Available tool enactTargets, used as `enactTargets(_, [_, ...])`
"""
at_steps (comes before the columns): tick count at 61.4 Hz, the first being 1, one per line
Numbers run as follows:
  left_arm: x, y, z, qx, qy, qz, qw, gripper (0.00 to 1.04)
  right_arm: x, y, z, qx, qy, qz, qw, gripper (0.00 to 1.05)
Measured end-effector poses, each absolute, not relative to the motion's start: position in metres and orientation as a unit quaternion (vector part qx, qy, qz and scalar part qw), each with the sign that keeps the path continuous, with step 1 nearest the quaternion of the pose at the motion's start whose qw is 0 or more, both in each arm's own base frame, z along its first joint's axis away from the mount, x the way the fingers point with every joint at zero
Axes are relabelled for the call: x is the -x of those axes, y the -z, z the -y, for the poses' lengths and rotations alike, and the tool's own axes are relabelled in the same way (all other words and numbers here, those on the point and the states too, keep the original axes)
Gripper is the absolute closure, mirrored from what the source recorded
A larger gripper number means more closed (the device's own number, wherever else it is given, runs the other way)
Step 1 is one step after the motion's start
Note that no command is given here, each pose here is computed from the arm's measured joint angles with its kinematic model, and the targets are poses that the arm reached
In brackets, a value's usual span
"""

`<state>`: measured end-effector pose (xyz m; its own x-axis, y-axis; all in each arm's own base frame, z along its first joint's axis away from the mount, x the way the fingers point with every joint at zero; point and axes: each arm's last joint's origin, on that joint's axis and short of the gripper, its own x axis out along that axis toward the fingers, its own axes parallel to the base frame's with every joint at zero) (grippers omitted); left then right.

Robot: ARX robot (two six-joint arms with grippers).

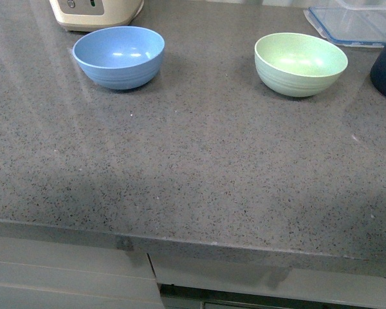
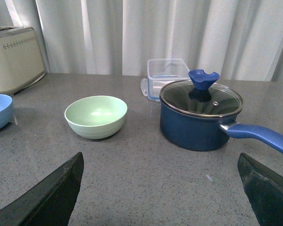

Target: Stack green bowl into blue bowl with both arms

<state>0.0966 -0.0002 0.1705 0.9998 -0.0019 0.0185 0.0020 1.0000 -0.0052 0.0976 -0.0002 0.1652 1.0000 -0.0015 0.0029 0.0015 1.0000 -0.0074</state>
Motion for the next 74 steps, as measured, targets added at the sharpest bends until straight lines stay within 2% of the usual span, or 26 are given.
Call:
enactTargets(19, [-0.097,-0.170,0.000,0.008,-0.007,0.005,1.000,0.07,-0.098,-0.165,0.000,0.004,0.001,0.001,1.000,0.10])
enactTargets(23, [-0.098,-0.168,0.001,0.049,-0.103,-0.092,0.989,0.07,-0.098,-0.165,0.000,0.004,0.001,0.001,1.000,0.10])
enactTargets(26, [-0.099,-0.166,-0.001,0.080,-0.199,-0.159,0.964,0.07,-0.098,-0.165,0.000,0.004,0.001,0.001,1.000,0.10])
enactTargets(30, [-0.100,-0.159,-0.006,0.099,-0.279,-0.185,0.937,0.07,-0.098,-0.165,0.000,0.004,-0.001,0.001,1.000,0.10])
enactTargets(34, [-0.103,-0.162,-0.011,0.124,-0.301,-0.172,0.930,0.07,-0.098,-0.165,0.000,0.003,0.001,0.001,1.000,0.10])
enactTargets(40, [-0.116,-0.187,-0.026,0.159,-0.290,-0.126,0.935,0.07,-0.098,-0.165,0.000,0.003,0.000,0.001,1.000,0.10])
enactTargets(46, [-0.131,-0.200,-0.041,0.167,-0.264,-0.121,0.942,0.07,-0.098,-0.165,0.000,0.003,0.000,0.001,1.000,0.10])
enactTargets(60, [-0.186,-0.214,-0.070,0.195,-0.199,-0.219,0.935,0.07,-0.098,-0.165,0.000,0.003,0.000,0.001,1.000,0.10])
enactTargets(68, [-0.225,-0.218,-0.074,0.197,-0.175,-0.281,0.923,0.07,-0.098,-0.165,0.000,0.003,0.000,0.001,1.000,0.10])
enactTargets(74, [-0.261,-0.228,-0.071,0.174,-0.150,-0.297,0.927,0.07,-0.098,-0.165,0.000,0.003,0.000,0.001,1.000,0.10])
